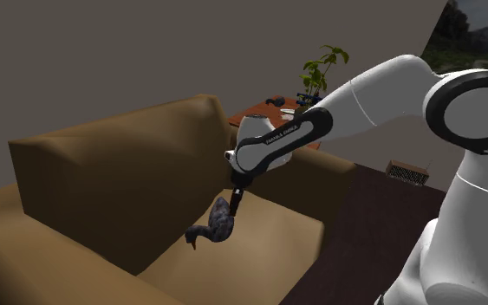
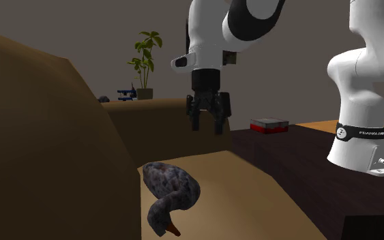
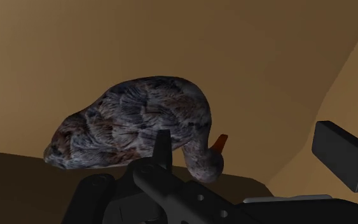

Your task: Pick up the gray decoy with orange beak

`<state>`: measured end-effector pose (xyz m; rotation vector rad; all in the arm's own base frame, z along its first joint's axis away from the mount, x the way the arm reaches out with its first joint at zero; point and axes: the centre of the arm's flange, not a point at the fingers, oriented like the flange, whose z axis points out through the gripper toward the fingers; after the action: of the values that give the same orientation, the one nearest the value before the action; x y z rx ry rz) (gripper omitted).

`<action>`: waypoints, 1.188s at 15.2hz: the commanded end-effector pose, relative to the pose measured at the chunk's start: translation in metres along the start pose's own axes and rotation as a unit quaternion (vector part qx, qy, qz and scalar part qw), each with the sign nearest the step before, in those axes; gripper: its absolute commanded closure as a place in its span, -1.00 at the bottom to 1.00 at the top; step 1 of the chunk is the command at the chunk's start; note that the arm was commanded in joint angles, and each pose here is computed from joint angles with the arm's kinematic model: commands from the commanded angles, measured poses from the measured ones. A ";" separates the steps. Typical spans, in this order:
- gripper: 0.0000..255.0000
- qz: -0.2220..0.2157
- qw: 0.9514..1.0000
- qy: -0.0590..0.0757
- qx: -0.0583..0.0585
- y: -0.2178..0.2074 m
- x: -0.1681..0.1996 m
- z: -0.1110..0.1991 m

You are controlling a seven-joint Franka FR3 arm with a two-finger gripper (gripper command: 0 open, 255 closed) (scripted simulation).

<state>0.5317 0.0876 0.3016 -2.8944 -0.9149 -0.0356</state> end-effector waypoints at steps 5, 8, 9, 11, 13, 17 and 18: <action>-1.00 -0.047 0.999 0.004 -0.002 0.010 0.048 0.061; -1.00 -0.070 0.998 0.006 -0.003 0.013 0.072 0.091; -1.00 -0.078 0.997 0.006 -0.003 0.014 0.081 0.101; -1.00 -0.093 0.996 0.008 -0.004 0.015 0.097 0.121; -1.00 -0.101 0.995 0.008 -0.004 0.016 0.105 0.136; -1.00 -0.101 0.995 0.008 -0.004 0.018 0.104 0.157; -1.00 -0.101 0.995 0.008 -0.004 0.018 0.103 0.162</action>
<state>0.6245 0.1491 0.1496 -2.7926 -1.2015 -0.0781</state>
